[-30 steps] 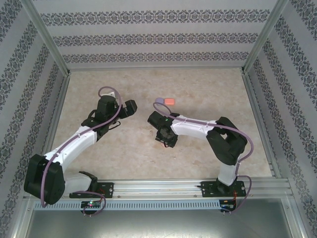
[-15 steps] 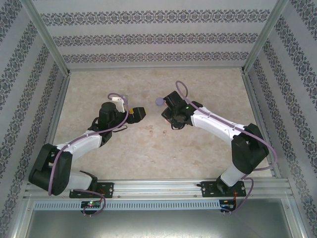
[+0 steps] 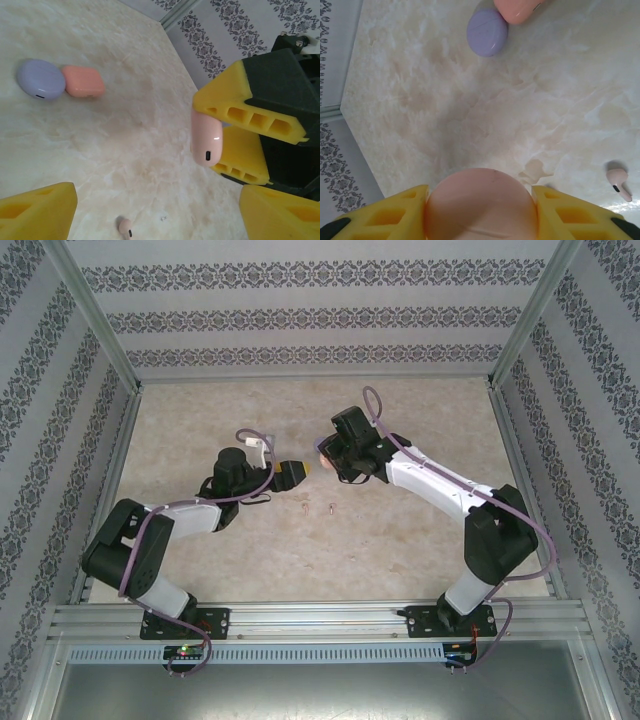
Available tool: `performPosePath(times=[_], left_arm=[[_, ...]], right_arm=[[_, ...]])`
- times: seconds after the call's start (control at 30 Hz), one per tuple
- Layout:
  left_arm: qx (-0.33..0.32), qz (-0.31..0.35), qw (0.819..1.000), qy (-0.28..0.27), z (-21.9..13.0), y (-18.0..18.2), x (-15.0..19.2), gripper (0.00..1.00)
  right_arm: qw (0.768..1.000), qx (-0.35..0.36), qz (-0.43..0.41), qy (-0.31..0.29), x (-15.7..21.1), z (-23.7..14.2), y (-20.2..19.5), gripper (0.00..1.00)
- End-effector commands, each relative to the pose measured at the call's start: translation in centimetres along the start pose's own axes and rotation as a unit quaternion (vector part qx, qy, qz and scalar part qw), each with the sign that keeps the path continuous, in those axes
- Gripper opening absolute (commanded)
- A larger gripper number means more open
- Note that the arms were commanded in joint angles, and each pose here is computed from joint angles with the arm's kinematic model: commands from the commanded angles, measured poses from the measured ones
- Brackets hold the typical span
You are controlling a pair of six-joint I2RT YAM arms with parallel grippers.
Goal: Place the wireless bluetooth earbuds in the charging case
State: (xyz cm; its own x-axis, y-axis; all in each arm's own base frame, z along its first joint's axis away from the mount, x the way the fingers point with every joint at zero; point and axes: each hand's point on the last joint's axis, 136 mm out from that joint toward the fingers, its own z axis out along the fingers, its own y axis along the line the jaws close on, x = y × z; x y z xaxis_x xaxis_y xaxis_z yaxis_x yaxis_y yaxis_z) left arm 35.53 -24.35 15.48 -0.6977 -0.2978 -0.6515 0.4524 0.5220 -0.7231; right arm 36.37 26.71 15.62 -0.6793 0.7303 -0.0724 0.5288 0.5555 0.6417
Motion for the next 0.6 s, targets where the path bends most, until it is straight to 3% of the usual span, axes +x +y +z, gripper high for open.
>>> performPosePath(times=[0.0,0.57], left_arm=[[0.041,0.025,0.999,-0.025,1.0,-2.3,-1.6,0.83],[0.076,0.029,0.997,-0.014,5.1,-3.8,-1.5,0.60]], right_arm=[[1.000,-0.022,0.014,0.005,-0.2,-0.2,1.6,0.42],[1.000,-0.024,0.012,0.011,0.0,0.0,1.7,0.42]])
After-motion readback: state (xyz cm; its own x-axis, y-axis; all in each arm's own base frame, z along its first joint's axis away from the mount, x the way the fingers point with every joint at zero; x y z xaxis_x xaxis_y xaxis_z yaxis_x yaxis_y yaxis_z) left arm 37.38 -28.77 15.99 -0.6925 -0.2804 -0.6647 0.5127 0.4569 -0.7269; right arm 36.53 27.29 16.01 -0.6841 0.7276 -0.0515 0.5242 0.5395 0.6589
